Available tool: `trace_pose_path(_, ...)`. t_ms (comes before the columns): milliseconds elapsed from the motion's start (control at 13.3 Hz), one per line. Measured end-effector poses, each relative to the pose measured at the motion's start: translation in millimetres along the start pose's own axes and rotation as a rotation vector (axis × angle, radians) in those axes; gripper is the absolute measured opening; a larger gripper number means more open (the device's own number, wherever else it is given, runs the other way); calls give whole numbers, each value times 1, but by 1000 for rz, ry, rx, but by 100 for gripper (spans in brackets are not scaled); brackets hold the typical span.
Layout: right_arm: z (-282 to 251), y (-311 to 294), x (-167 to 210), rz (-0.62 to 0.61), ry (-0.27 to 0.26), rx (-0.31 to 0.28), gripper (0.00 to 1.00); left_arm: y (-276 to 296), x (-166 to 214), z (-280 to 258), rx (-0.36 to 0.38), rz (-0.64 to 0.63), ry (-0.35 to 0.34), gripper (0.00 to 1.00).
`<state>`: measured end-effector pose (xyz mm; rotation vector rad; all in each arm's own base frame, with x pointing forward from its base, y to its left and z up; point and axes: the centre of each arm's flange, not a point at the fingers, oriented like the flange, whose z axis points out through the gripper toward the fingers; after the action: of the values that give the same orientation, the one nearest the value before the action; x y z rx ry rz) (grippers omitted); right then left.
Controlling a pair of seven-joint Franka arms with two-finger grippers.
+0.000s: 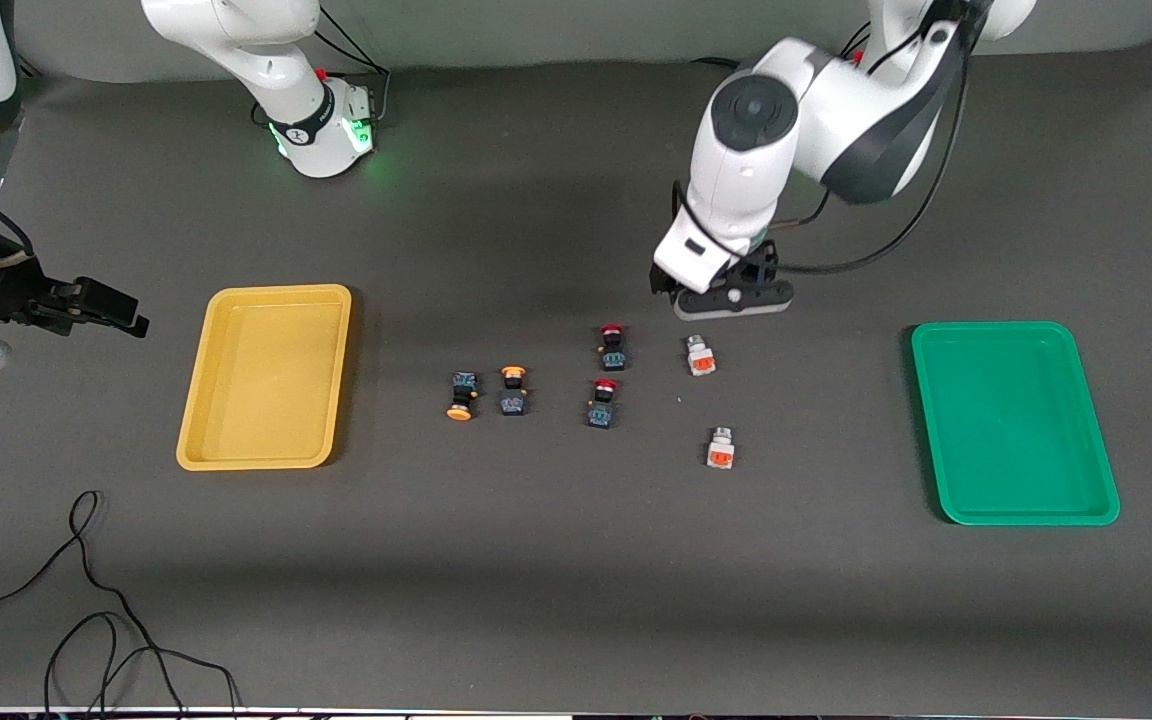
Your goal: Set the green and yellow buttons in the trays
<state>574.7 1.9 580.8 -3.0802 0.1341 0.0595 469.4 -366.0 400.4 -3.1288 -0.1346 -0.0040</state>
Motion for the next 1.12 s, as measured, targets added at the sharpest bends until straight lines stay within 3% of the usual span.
trace_pose_path(225,13,-21,3,-7,-23,3,100,-3,0,74,-28,34,21,100)
trace_pose_path(525,31,-101,-4,39,-42,12,100,-38,11,154,-70,58,62,100)
trace_pose_path(750,69,-159,2,92,-68,80,100,-44,0,210,-84,42,60,100)
trace_pose_path(900,104,-185,12,124,-83,98,100,-40,-5,227,-83,23,48,100)
trace_pose_path(1125,164,-234,13,127,-110,80,100,-38,-6,230,-85,14,45,96)
